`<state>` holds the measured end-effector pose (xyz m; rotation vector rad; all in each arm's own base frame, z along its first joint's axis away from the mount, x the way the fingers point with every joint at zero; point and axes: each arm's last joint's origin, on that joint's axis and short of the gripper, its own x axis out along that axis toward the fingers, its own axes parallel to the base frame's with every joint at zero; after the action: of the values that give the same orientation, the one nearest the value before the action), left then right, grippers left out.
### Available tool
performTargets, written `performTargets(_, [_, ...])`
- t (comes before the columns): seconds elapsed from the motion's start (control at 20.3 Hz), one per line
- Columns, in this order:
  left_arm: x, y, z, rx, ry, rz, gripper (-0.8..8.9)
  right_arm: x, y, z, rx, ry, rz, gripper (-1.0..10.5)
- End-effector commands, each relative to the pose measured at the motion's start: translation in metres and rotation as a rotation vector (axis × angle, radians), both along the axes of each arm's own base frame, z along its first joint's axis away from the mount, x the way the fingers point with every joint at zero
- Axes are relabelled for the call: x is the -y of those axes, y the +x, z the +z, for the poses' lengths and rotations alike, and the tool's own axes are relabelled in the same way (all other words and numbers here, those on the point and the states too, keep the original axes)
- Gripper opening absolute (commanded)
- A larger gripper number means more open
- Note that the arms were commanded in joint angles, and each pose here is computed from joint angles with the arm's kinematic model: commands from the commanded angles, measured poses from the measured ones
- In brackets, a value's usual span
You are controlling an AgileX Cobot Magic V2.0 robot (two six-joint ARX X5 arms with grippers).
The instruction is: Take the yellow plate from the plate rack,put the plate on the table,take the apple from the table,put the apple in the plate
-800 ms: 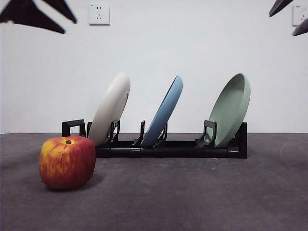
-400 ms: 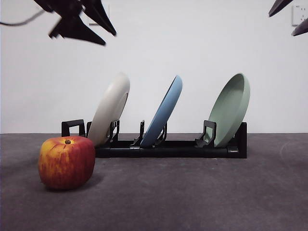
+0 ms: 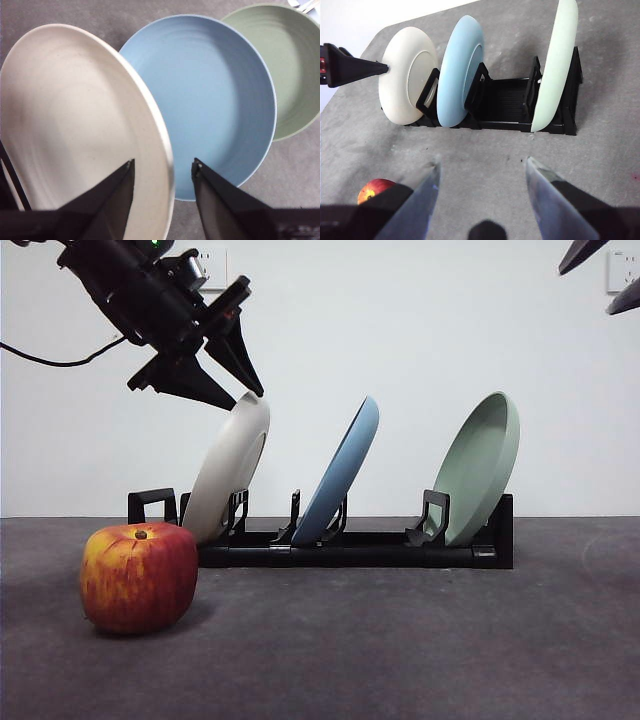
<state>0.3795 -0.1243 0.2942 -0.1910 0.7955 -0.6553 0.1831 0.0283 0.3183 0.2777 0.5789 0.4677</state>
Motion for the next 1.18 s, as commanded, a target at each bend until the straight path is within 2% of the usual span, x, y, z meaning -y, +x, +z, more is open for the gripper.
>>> performTargets(0.05, [0.004,0.000,0.001,0.033,0.007,-0.009,1.84,-0.001,0.000,0.001,0.009,-0.004,0.008,2.8])
performTargets(0.15, [0.004,0.001,0.001,0.039,0.002,-0.012,1.33,-0.001,0.000,0.001,0.009,-0.005,0.007,2.8])
performTargets(0.25, [0.004,0.001,0.001,0.036,0.004,-0.013,-0.21,-0.001,0.000,0.001,0.009,-0.005,0.007,2.8])
performTargets(0.39, [0.005,0.000,0.001,0.056,0.010,-0.061,-0.08,-0.001,0.000,0.001,0.009,-0.006,0.005,2.8])
performTargets(0.54, [0.004,-0.003,0.006,0.060,0.014,-0.057,-0.08,-0.001,0.000,0.001,0.009,-0.006,0.005,2.8])
performTargets(0.74, [0.006,-0.019,0.039,0.101,0.018,-0.088,-0.08,-0.001,0.000,0.002,0.014,-0.006,0.004,2.8])
performTargets(1.04, [0.023,-0.073,0.104,0.205,0.040,-0.231,-0.08,0.000,0.001,0.008,0.041,-0.009,-0.008,2.8])
performTargets(1.13, [0.034,-0.097,0.110,0.184,0.058,-0.300,-0.08,0.001,0.001,0.017,0.070,-0.019,-0.031,2.8])
performTargets(1.18, [0.041,-0.110,0.110,0.171,0.101,-0.342,-0.08,0.001,0.000,0.024,0.092,-0.022,-0.040,2.8])
